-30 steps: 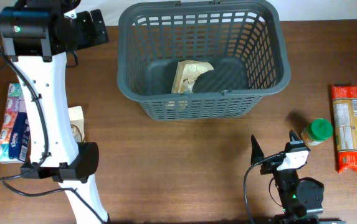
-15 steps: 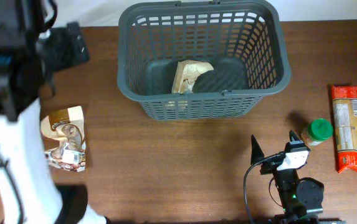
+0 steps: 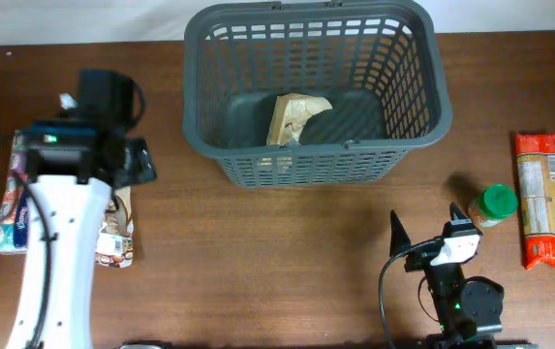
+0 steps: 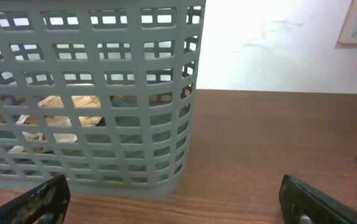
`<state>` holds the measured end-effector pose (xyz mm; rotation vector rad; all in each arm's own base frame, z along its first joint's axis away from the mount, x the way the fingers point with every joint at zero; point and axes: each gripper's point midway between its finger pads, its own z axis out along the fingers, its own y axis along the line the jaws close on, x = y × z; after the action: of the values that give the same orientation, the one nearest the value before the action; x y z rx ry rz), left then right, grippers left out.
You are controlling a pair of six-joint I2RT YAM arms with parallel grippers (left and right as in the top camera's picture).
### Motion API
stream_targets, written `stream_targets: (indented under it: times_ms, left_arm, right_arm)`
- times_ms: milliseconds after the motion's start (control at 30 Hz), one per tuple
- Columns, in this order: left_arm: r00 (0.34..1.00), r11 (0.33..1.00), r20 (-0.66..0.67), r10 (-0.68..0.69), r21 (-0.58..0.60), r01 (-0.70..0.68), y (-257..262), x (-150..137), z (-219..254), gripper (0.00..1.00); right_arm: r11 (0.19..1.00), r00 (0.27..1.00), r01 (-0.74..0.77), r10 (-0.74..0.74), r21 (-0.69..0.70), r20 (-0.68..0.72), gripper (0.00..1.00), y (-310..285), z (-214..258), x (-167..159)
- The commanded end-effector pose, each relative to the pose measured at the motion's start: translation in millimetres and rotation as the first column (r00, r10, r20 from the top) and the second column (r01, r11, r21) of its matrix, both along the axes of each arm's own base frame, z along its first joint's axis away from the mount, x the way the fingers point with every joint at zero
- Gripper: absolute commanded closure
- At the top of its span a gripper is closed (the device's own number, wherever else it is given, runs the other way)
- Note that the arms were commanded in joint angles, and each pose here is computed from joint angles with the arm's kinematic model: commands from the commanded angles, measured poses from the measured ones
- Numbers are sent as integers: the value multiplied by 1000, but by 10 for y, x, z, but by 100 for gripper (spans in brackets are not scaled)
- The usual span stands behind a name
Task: Pack container
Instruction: 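Move the left gripper to the PanTree pouch and grasp it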
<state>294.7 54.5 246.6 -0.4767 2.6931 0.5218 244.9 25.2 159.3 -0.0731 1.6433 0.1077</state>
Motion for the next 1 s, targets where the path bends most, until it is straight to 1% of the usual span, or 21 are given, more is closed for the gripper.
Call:
stream_targets:
  times_ms: [0, 200, 367, 467, 667, 800, 867, 967]
  left_arm:
    - [996, 998, -51, -69, -4, 68, -22, -96, -326, 1]
    - [987, 994, -111, -112, 2, 113, 104, -91, -767, 1]
    - [988, 982, -69, -141, -134, 131, 253, -22, -938, 1]
    - [995, 978, -21, -99, -185, 93, 493, -10, -952, 1]
    - [991, 951, 57, -118, -282, 129, 673, 3, -1140, 1]
    - [988, 949, 31, -149, -275, 152, 717, -61, -1424, 1]
    - [988, 946, 6, -152, -290, 148, 700, -97, -1613, 1]
    - [987, 942, -15, -162, -300, 150, 695, -108, -1755, 1]
  right_arm:
    - [1000, 1000, -4, 4, 0, 4, 1, 4, -13, -1]
    - [1000, 1000, -4, 4, 0, 4, 1, 4, -13, -1]
    - [1000, 1000, -4, 4, 0, 4, 1, 4, -13, -1]
    - [1000, 1000, -4, 4, 0, 4, 1, 4, -13, -1]
    - [1000, 1000, -4, 4, 0, 5, 1, 4, -12, -1]
    - [1000, 1000, -4, 4, 0, 4, 1, 4, -13, -1]
    - [1000, 1000, -4, 4, 0, 4, 1, 4, -13, -1]
    - [1000, 1000, -4, 4, 0, 4, 1, 4, -13, -1]
